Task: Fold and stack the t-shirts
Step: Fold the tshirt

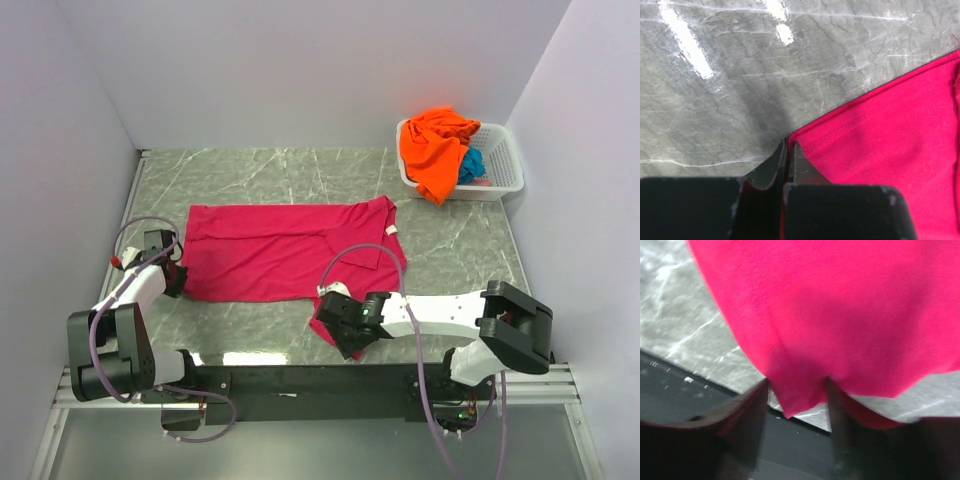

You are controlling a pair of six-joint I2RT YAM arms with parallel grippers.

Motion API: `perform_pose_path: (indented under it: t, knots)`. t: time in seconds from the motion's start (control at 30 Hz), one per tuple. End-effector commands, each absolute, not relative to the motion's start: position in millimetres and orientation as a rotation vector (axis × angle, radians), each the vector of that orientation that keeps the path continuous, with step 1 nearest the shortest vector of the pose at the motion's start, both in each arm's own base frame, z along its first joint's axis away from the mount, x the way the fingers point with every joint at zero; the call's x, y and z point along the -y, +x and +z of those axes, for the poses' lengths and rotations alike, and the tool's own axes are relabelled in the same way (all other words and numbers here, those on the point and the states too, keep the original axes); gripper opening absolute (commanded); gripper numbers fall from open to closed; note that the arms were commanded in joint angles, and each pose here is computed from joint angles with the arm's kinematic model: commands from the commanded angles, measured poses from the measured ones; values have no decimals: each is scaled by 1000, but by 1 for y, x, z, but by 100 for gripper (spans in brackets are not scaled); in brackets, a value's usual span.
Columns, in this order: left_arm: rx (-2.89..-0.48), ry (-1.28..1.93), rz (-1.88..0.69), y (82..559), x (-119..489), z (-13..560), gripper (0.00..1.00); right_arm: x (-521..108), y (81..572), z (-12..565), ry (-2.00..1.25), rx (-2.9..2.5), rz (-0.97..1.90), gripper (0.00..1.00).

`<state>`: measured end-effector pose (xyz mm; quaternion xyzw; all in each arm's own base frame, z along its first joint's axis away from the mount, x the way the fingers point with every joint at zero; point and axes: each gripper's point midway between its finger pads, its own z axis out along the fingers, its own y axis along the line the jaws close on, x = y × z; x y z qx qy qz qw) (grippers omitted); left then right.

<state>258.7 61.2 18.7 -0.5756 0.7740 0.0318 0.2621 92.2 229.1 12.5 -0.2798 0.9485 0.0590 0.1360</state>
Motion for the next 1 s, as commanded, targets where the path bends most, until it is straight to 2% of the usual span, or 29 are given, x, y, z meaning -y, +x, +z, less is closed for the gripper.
perform_pose_path:
  t: [0.0, 0.07, 0.1, 0.2, 0.47, 0.8, 0.97]
  knots:
    - [-2113, -1563, 81, 253, -58, 24, 1, -225, 103, 14, -752, -2725, 68, 52]
    - [-2102, -1564, 79, 253, -59, 27, 1, -220, 107, 15, -730, -2718, 18, 39]
    - [-2104, -1562, 78, 253, -58, 27, 1, -220, 109, 16, -718, -2712, 11, 18]
    - [-2095, -1560, 58, 255, -57, 31, 1, -220, 119, 29, -666, -2670, -9, 3]
    - [-2059, -1527, -61, 268, -48, 51, 1, -223, 145, 72, -554, -2615, 119, 0]
    - [-2009, -1523, -126, 296, -49, 73, 1, -212, 225, 129, -321, -2482, 169, 0]
    - [-1997, -1518, -176, 319, -47, 80, 1, -211, 253, 128, -277, -2490, 166, 0]
